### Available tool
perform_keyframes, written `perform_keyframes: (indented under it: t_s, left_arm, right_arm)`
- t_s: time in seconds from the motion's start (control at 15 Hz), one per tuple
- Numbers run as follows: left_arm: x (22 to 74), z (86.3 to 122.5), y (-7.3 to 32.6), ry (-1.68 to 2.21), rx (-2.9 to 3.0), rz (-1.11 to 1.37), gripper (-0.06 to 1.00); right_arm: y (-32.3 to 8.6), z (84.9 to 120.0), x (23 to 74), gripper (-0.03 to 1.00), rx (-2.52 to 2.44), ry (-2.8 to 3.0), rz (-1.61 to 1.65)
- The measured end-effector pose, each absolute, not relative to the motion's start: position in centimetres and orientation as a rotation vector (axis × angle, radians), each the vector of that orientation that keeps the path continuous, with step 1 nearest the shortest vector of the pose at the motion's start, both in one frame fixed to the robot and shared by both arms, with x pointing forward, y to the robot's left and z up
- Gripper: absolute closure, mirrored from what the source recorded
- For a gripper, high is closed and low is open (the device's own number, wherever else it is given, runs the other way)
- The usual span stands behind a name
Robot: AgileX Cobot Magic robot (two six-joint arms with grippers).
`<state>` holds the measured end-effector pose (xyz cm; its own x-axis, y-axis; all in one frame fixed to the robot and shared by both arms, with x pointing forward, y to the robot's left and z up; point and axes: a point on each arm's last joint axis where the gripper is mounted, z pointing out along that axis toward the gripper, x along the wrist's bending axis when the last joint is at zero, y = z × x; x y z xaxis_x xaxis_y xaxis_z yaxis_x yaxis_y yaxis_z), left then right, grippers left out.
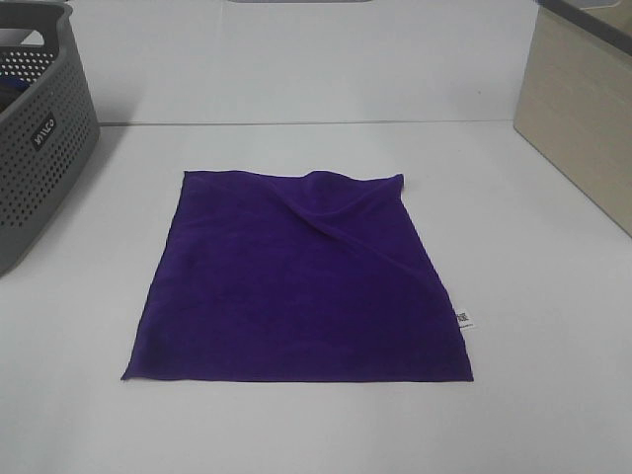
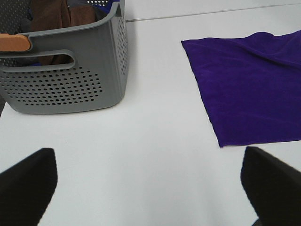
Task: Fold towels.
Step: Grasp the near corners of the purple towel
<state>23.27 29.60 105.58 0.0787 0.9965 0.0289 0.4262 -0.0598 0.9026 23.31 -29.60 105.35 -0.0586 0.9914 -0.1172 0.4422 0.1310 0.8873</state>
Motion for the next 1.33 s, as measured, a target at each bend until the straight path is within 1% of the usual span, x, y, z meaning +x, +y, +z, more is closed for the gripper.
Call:
perform_keyframes:
  t_s: [0.87, 1.33]
  left_arm:
    - [23.27, 105.58, 29.6, 1.447, 1.598, 0.948, -0.04]
    - [23.27, 105.58, 29.6, 1.446, 1.598, 0.948, -0.04]
  right_arm:
    - [-29.92, 105.35, 23.31, -0.02, 1.413, 1.609, 0.835]
    - [-29.84, 105.35, 23.32, -0.02, 1.473, 1.574, 0.883]
